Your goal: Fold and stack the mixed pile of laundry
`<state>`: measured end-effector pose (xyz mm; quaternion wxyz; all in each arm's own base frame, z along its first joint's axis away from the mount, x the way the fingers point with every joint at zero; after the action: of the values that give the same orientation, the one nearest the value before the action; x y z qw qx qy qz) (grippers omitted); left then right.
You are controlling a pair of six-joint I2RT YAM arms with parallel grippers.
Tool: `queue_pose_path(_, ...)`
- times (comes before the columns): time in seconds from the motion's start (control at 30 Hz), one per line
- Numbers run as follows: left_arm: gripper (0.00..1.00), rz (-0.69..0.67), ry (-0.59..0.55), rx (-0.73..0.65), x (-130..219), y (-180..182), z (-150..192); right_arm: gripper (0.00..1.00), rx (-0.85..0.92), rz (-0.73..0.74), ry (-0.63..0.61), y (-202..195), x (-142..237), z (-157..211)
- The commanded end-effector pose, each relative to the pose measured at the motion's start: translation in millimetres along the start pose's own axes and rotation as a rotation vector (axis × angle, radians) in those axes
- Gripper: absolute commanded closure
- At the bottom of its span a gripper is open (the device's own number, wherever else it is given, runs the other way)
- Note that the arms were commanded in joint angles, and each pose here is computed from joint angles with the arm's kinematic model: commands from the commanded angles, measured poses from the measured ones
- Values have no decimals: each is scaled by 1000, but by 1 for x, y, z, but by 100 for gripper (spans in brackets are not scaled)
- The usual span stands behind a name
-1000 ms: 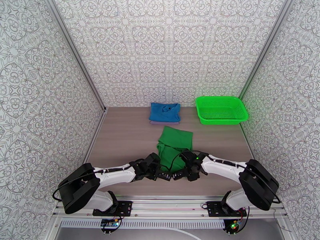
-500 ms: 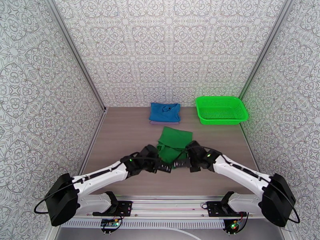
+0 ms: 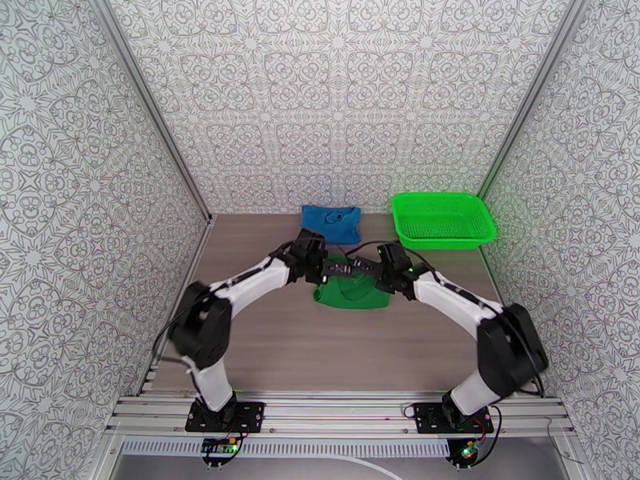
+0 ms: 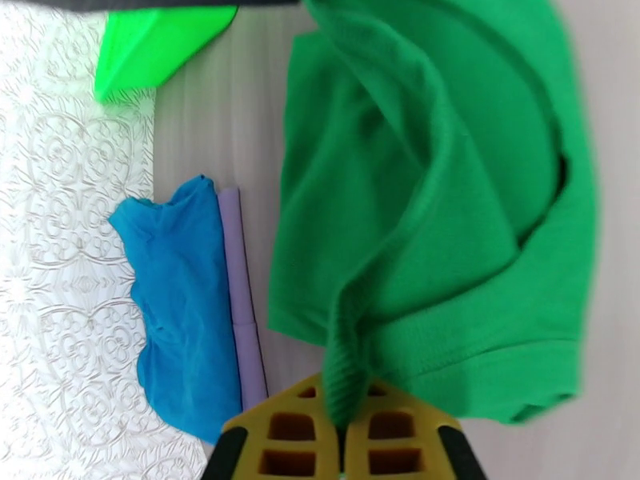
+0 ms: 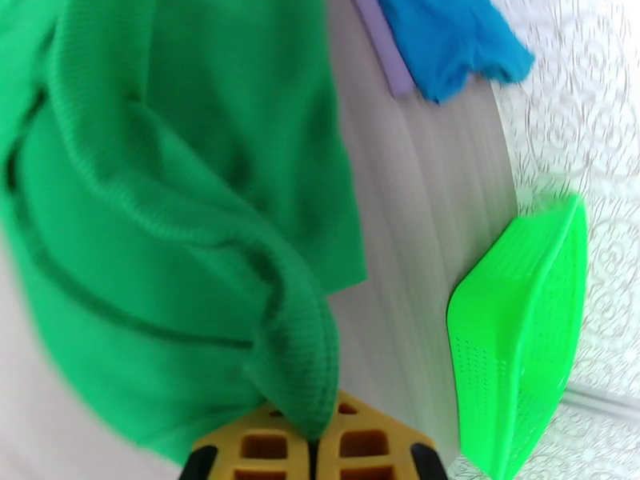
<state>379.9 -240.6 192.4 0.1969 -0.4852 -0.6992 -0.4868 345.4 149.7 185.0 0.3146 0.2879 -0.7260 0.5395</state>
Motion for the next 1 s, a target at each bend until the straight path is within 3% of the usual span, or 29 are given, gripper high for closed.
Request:
queue_pose_path(0.0,100,29,-26,-22,-18,16,-4,100,-77,90,-112,-22,-11,-21)
queue_pose_path(0.27,98,53,39,8,-48,36,10,100,-141,84,-152,-27,-54,-25)
queue_pose_path(0.4,39,82,73,26,-56,35,15,77,-167,70,-158,-26,-65,-26)
queue_pose_path(0.57,13,54,82,41,-55,34,15,54,-258,98,-182,-35,-54,-22)
queue_pose_path(0.73,8,-100,131,142,-36,59,0,40,-457,182,-241,-59,-2,-6)
queue_pose_path(0.87,15,-272,122,459,10,93,-8,29,-726,224,-292,-68,55,13)
queue_pose_path(0.97,17,-309,114,774,41,99,0,25,-1009,166,-182,-67,79,29)
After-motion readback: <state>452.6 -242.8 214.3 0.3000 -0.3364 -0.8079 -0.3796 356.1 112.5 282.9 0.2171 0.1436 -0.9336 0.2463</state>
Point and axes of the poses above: each hand's point on the last joint's axis, 136 mm out from that joint toward the fingers, its own x axis back along the fingers, its own y axis along the line the jaws close on, z = x × y, the point moved 10 cm from there along x, back along the fingers, and after that the axes turned 10 degrees about x, right-handed, at the moved point
